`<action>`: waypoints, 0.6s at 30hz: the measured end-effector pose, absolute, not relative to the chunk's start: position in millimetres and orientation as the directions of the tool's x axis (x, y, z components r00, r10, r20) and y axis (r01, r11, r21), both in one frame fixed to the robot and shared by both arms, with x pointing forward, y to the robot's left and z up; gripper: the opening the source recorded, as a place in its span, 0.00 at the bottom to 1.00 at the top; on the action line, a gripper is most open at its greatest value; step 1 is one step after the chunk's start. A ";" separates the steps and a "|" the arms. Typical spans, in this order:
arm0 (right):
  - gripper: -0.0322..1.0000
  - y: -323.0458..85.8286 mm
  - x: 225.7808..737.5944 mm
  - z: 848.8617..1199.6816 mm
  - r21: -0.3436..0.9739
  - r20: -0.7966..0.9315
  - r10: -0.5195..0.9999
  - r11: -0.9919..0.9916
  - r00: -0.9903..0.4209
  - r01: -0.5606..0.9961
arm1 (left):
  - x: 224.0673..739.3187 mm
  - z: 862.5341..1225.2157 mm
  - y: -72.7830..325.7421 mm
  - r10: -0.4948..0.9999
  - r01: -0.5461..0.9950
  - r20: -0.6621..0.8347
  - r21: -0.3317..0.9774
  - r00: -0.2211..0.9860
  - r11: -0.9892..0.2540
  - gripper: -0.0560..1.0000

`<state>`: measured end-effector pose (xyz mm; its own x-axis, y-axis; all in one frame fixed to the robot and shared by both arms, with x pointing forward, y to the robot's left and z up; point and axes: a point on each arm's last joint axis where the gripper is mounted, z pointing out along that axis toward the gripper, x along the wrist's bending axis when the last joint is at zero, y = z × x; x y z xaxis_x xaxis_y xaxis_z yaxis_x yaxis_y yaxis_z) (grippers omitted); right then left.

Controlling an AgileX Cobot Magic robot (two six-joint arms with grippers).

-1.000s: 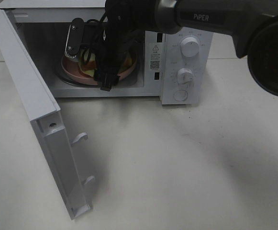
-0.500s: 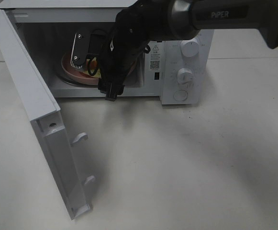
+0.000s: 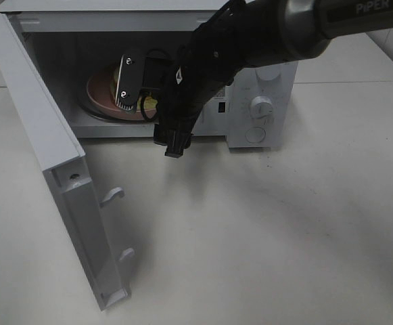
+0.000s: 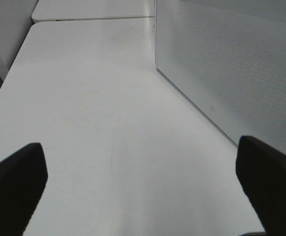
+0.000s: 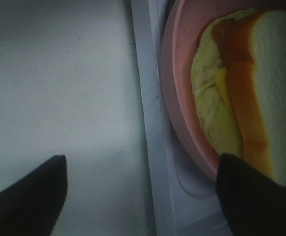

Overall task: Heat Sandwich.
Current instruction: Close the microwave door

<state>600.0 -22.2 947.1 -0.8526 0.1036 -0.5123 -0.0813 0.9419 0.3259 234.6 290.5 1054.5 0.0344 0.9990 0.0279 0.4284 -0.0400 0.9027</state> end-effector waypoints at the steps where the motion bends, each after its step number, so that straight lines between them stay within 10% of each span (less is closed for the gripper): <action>1: 0.81 -25.9 595.1 951.5 0.329 -0.515 0.105 0.941 -0.851 -0.083 | 234.6 1054.5 290.5 0.999 0.428 0.028 0.903 0.034 -0.040 0.99; 18: 0.81 -75.3 532.2 983.5 0.385 -0.455 0.226 0.922 -0.861 0.039 | 234.6 1054.5 290.5 0.999 0.428 0.028 0.903 0.034 -0.040 0.99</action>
<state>532.2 -75.3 983.5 -0.8614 0.2262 -0.4548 0.0389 0.9221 0.3850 234.6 290.5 1054.5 0.0344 0.9990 0.0279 0.4284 -0.0400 0.9027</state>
